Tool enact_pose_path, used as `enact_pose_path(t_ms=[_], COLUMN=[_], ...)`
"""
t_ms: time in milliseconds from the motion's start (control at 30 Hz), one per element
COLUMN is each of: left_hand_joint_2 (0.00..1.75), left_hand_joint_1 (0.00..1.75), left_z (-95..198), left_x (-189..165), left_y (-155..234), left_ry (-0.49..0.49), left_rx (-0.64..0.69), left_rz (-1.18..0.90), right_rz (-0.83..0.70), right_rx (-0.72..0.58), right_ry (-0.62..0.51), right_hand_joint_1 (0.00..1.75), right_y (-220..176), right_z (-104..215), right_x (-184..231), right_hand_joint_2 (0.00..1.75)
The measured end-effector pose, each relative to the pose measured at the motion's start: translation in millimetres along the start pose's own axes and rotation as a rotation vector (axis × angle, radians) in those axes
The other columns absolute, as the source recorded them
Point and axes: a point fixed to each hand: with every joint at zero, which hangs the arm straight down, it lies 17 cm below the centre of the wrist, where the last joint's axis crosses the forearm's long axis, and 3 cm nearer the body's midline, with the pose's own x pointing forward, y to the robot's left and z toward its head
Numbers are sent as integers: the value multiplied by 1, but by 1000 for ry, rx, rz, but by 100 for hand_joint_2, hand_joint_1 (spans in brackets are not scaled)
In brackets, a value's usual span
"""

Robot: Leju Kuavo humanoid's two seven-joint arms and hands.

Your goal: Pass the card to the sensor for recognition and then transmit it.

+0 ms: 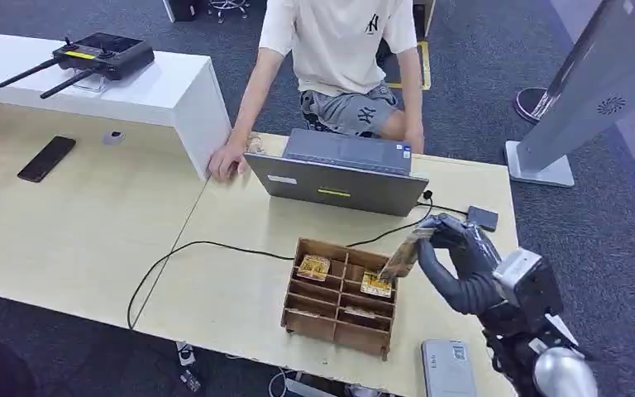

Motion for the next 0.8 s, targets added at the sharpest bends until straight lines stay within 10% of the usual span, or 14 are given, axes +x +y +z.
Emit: enact_pose_path(t_ms=[467,800], left_hand_joint_2=[175,175], left_hand_joint_1=[0,0], left_z=[1,3], left_x=[17,34], left_y=[6,9], left_ry=[-4,3], left_rx=[2,15], left_rz=[-200,-298], right_rz=[383,634], right_rx=[1,-191], right_ry=[31,144], right_hand_joint_1=[175,175], right_y=[22,-30], right_z=[-156,-210], right_x=[58,55], right_hand_joint_2=[175,175])
